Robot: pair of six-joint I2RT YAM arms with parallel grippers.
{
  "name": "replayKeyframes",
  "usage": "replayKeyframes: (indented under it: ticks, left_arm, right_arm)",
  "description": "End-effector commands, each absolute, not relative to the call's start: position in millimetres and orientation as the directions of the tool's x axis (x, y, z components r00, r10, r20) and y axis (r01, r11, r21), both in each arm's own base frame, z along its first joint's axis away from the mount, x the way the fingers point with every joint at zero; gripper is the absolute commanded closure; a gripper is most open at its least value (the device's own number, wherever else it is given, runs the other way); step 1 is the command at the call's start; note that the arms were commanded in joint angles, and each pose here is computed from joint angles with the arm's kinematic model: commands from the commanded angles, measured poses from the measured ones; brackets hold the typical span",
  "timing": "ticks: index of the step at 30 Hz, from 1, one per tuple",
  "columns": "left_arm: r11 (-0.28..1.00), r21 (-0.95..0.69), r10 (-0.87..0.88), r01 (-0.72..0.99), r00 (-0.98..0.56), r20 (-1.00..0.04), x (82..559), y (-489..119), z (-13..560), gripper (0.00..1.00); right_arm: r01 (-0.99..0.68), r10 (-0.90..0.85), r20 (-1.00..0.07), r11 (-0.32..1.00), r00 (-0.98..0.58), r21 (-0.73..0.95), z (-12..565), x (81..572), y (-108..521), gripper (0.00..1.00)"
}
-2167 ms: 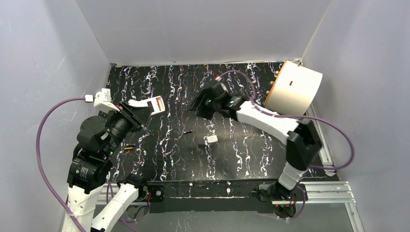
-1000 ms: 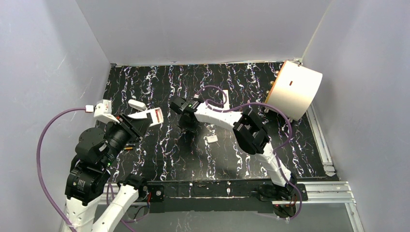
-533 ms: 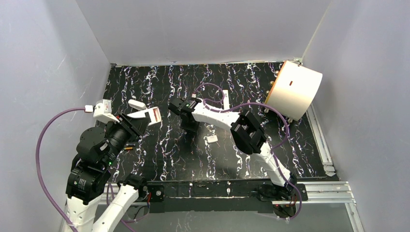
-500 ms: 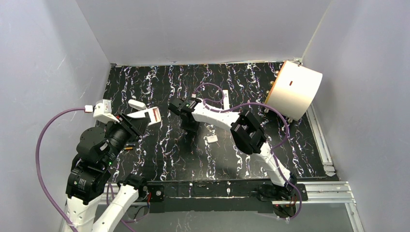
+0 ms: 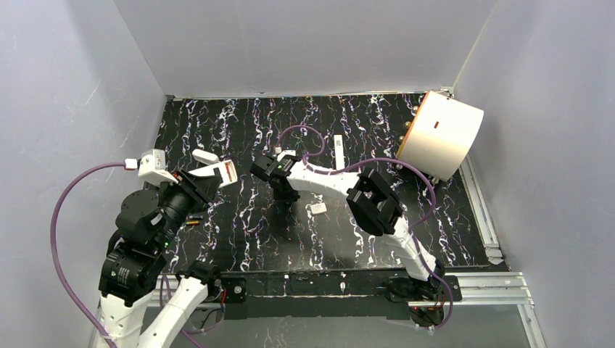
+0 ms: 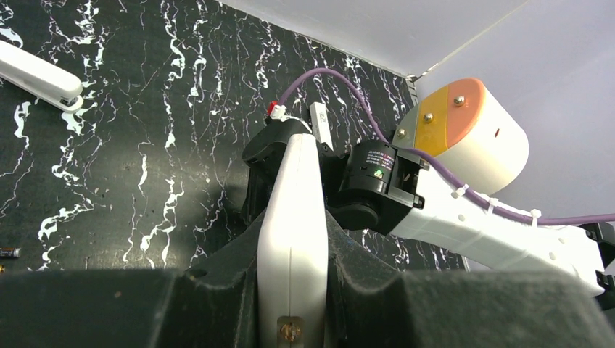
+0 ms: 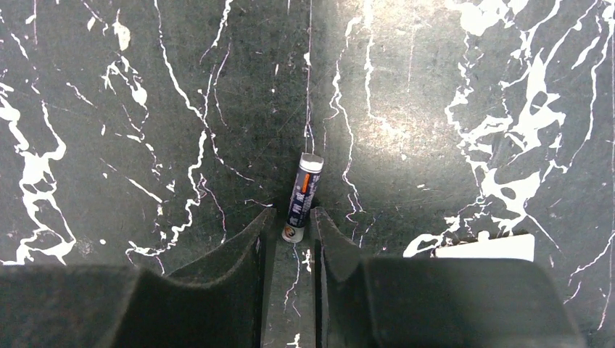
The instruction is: Load the batteries into the remote control
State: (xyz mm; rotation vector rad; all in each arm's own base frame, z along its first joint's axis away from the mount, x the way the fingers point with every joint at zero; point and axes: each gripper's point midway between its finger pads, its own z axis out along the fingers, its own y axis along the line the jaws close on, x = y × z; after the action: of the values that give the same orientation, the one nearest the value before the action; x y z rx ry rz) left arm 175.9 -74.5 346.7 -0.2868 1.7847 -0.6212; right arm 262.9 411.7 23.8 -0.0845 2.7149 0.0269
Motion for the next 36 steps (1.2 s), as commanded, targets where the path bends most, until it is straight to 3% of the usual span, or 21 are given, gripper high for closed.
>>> replayKeyframes:
  ticks: [1, 3, 14, 27, 36]
  left_arm:
    - [0.837, -0.534, -0.488, 0.119, -0.28, -0.827, 177.8, -71.2, 356.9, 1.0]
    - [0.835, -0.536, -0.488, 0.123, -0.283, -0.826, 177.8, -72.4, 357.3, 1.0]
    - [0.832, -0.536, -0.476, 0.142, -0.313, -0.822, 179.3, -78.9, 356.1, 1.0]
    - [0.732, -0.603, -0.429, 0.317, -0.473, -0.77, 188.1, -132.0, 327.8, 1.0]
    - [0.529, -0.782, -0.484, 0.33, -0.64, -0.597, 214.8, -182.6, 310.8, 1.0]
  right_arm:
    - [-0.154, -0.178, -0.338, 0.983, -0.924, -0.097, -6.4, 248.7, 386.9, 0.69]
    - [-0.143, -0.172, -0.327, 0.983, -0.929, -0.113, -12.4, 250.2, 378.7, 0.7]
    - [-0.132, -0.17, -0.359, 0.983, -0.918, -0.128, -10.2, 260.7, 366.9, 0.93]
    - [-0.116, -0.073, -0.568, 0.992, -0.82, 0.04, 105.2, 281.9, 355.4, 0.93]
    - [-0.145, 0.004, -0.698, 0.977, -0.716, 0.154, 206.9, 265.7, 307.3, 0.9]
